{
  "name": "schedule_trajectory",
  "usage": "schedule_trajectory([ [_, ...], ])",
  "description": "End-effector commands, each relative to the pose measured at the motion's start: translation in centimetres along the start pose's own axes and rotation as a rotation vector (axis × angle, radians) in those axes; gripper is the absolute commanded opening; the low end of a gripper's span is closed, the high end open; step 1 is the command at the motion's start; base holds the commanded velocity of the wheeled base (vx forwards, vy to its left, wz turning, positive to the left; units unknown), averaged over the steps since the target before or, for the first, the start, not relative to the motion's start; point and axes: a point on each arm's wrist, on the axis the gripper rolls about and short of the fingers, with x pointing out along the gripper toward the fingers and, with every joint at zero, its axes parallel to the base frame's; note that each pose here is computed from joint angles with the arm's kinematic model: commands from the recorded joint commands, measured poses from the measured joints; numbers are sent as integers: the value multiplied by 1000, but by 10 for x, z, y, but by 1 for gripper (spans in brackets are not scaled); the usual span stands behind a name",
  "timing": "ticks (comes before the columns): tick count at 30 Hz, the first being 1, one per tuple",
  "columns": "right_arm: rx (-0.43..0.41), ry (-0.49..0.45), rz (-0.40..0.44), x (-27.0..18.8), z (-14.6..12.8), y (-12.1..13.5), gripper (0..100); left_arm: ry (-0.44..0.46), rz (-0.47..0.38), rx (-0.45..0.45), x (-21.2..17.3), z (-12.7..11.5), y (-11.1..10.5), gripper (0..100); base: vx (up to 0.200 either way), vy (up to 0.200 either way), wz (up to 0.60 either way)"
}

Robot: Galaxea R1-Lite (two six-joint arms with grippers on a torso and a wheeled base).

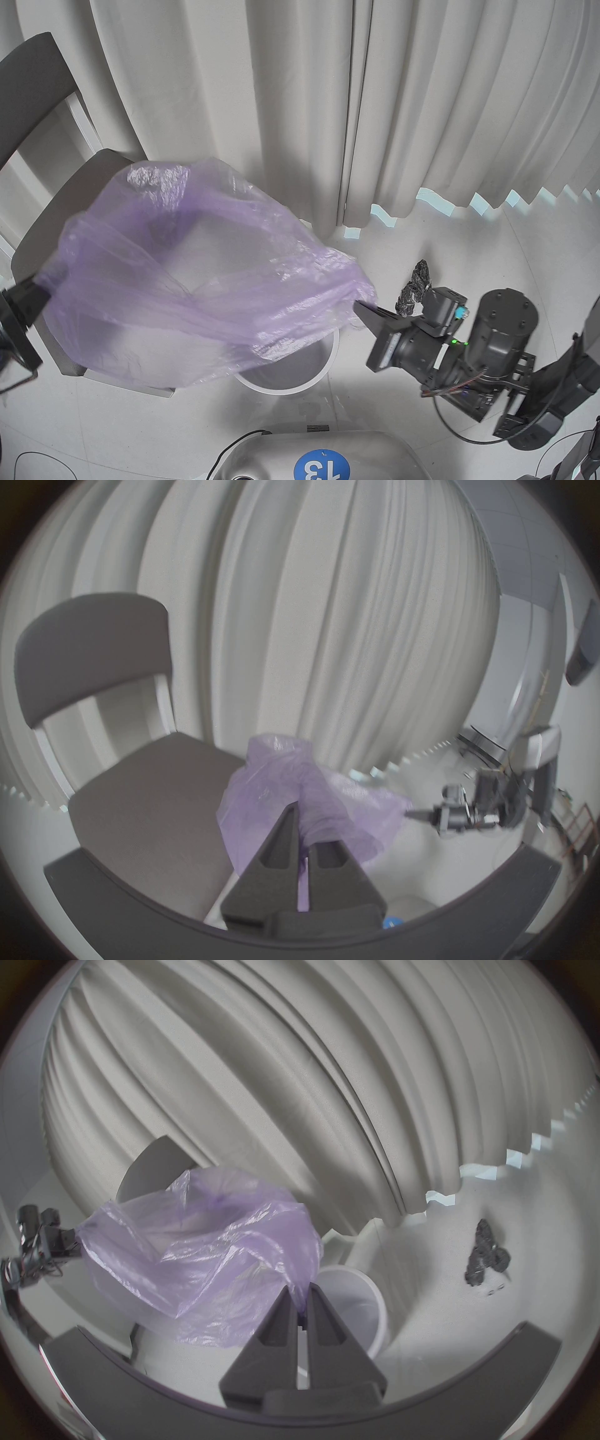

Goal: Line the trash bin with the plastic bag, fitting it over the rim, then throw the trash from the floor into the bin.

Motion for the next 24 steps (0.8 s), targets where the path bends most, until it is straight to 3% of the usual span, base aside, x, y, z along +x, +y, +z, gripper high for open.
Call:
schedule_trajectory([
  [1,-81,-6,22,-41,26,-13,0,86,-118,-8,-12,-18,-4,0,0,0,0],
  [5,-110,73,37,-50,25,-16,0,176,-182,-20,-11,-29,-6,0,0,0,0],
  [6,-158,173,57,-60,21,-18,0,213,-205,-24,-10,-35,-7,0,0,0,0],
  [11,-229,296,91,-77,18,-24,0,340,-233,-52,6,-54,-9,0,0,0,0],
  [13,-257,315,100,-81,22,-26,0,373,-233,-82,14,-57,-9,0,0,0,0],
  [18,-233,305,87,-79,30,-34,0,406,-235,-142,43,-61,-11,0,0,0,0],
  [24,-211,315,68,-65,31,-45,0,432,-245,-147,79,-72,-16,0,0,0,0],
])
